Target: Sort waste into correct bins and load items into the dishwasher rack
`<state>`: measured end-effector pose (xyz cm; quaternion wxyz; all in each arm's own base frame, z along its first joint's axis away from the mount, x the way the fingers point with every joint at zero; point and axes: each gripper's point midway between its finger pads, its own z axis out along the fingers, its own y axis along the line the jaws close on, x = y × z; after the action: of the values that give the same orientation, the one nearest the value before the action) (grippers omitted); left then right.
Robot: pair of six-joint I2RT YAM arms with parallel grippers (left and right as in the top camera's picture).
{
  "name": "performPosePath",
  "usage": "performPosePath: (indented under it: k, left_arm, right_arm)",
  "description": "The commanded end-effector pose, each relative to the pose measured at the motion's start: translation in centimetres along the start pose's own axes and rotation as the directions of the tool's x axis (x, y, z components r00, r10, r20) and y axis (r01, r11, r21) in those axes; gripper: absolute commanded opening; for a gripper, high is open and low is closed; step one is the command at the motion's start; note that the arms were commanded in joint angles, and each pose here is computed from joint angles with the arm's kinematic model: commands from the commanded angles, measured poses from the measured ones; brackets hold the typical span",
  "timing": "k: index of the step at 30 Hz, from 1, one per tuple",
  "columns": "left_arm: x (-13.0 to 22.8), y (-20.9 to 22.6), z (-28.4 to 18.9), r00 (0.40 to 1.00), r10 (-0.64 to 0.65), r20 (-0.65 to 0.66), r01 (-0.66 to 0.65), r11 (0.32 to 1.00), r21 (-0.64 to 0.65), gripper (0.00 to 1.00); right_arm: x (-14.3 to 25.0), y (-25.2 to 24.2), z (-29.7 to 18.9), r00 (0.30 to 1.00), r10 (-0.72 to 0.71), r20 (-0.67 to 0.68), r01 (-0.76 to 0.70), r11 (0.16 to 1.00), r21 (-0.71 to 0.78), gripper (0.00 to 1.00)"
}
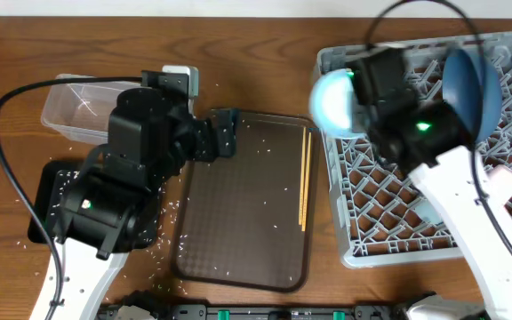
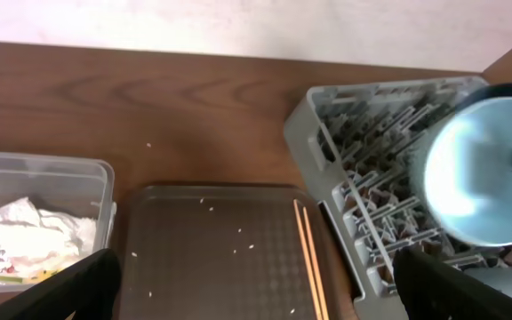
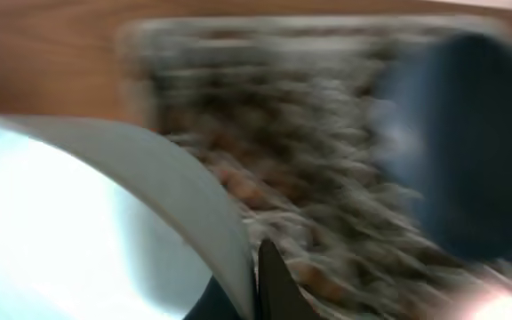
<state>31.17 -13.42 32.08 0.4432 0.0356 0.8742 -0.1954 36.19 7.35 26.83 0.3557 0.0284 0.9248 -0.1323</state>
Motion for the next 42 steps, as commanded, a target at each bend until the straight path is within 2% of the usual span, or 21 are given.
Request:
performPosePath:
  k: [1, 2, 7, 13, 20, 29, 42]
  left_arm:
    - [-0.7, -0.2, -1.1, 0.999, 0.007, 0.034, -0.008, 1.0, 0.011, 0.98]
    - [-0.7, -0.3, -1.2, 0.999, 0.007, 0.036, -0.008, 1.0, 0.011, 0.97]
    - [-0.8, -0.3, -1.3, 0.999, 0.007, 0.039, -0.008, 1.0, 0.012, 0.98]
    - [-0.3, -0.1, -1.3, 1.0, 0.006, 0.018, -0.006, 1.0, 0.005, 0.98]
    - [0.4, 0.1, -1.3, 1.0, 0.004, -0.006, -0.004, 1.0, -0.003, 0.98]
    - [0.4, 0.1, -1.3, 1.0, 0.004, -0.007, -0.004, 1.0, -0.004, 0.98]
    - [0.4, 0.1, -1.2, 1.0, 0.004, -0.009, -0.004, 1.0, -0.004, 0.98]
  right_arm:
    - [-1.2, -7.5, -2.6, 0.99, 0.056, 0.131, -0.101, 0.926, 0.365, 0.01]
    - [-0.9, -8.3, -2.7, 0.992, 0.038, 0.121, -0.085, 0.906, 0.414, 0.01]
    - [0.1, -7.9, -1.1, 0.999, -0.029, 0.039, 0.007, 0.884, 0.467, 0.01]
    - [-1.5, -7.8, 0.9, 0.989, -0.14, 0.036, 0.089, 0.785, 0.613, 0.01]
    - [-0.4, -5.5, 5.5, 0.959, -0.263, -0.102, 0.264, 0.71, 0.653, 0.01]
    - [-0.1, -3.6, 8.9, 0.963, -0.254, -0.092, 0.25, 0.712, 0.657, 0.01]
    - [1.6, -2.4, 11.6, 0.94, -0.297, -0.167, 0.331, 0.679, 0.655, 0.01]
